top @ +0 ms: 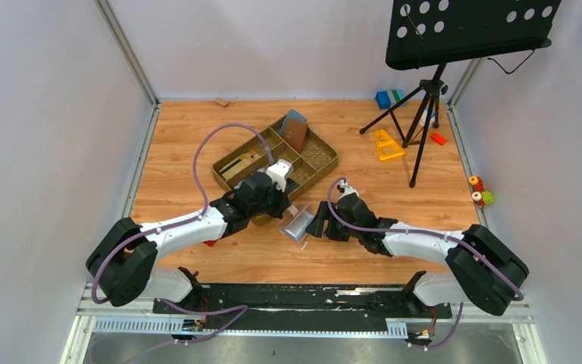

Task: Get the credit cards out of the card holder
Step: Open the card holder at the center of the board.

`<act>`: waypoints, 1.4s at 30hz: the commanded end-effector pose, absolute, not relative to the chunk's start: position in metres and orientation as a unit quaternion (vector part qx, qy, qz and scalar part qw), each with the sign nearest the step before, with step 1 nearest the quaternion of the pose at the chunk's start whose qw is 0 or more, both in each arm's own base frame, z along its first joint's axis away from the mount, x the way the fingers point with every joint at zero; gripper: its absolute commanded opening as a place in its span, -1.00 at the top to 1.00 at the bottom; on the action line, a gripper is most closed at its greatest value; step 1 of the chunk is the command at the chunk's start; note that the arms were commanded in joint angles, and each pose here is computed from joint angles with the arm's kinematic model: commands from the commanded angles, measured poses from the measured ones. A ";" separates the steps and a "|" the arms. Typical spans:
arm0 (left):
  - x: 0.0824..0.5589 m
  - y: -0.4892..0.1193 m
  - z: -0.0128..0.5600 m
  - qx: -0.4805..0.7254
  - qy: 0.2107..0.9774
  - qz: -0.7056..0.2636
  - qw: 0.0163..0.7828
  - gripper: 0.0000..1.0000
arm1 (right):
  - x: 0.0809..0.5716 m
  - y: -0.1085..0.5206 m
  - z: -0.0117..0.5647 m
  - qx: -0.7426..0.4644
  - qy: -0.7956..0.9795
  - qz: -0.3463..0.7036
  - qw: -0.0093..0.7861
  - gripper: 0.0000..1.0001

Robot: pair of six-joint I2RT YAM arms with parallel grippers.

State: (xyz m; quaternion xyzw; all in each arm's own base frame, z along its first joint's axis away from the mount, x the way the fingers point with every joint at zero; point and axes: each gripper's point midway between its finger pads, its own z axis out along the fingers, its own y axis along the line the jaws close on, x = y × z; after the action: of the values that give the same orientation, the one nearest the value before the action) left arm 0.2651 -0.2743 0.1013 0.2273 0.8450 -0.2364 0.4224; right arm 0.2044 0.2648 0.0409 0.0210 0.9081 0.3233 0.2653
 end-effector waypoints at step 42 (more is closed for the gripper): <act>0.253 -0.306 0.107 0.277 0.826 -0.304 0.385 0.08 | 0.239 0.297 0.055 0.028 0.897 0.325 0.298 -0.37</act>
State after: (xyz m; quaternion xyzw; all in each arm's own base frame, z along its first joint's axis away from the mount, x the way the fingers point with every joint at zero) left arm 0.2606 -0.2930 0.0872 0.2551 0.8506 -0.2624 0.3776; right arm 0.2308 0.2850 0.0388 0.0324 0.9093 0.3047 0.2818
